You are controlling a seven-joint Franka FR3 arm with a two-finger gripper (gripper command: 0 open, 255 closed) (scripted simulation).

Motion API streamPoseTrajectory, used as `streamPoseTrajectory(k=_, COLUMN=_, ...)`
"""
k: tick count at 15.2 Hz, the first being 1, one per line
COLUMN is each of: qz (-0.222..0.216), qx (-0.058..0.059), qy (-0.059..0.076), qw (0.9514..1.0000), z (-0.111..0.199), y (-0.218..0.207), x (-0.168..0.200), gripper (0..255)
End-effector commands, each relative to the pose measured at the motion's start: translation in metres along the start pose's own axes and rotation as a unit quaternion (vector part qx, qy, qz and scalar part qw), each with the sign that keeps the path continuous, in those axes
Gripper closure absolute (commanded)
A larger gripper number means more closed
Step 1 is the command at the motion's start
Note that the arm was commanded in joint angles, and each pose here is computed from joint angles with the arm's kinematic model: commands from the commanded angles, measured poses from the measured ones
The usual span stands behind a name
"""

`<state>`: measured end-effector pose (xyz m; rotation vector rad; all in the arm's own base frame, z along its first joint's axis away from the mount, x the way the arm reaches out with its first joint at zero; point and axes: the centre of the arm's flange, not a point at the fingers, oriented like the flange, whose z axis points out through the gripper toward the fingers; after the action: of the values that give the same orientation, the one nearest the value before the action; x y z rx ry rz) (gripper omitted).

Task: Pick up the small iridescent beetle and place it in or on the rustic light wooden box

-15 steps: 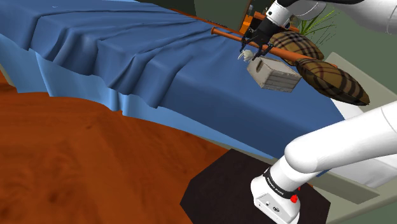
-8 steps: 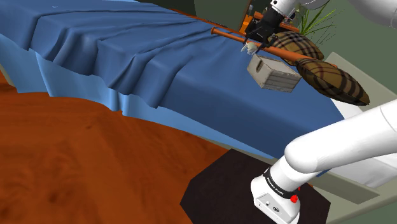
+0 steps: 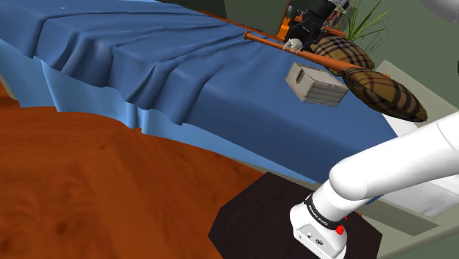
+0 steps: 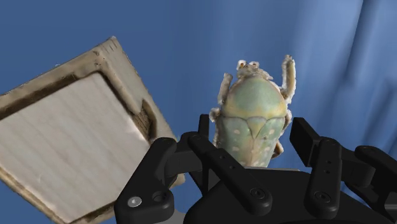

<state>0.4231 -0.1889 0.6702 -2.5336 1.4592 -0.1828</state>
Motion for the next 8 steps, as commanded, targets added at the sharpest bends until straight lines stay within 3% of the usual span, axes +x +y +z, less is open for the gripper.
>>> streamPoseTrajectory(k=1, qz=0.0, qx=0.0, qy=0.0, qw=1.0, z=-0.008, y=0.011, x=0.005, gripper=255)
streamPoseTrajectory(k=8, qz=0.0, qx=0.0, qy=0.0, qw=1.0, z=-0.034, y=0.093, x=0.038, gripper=255)
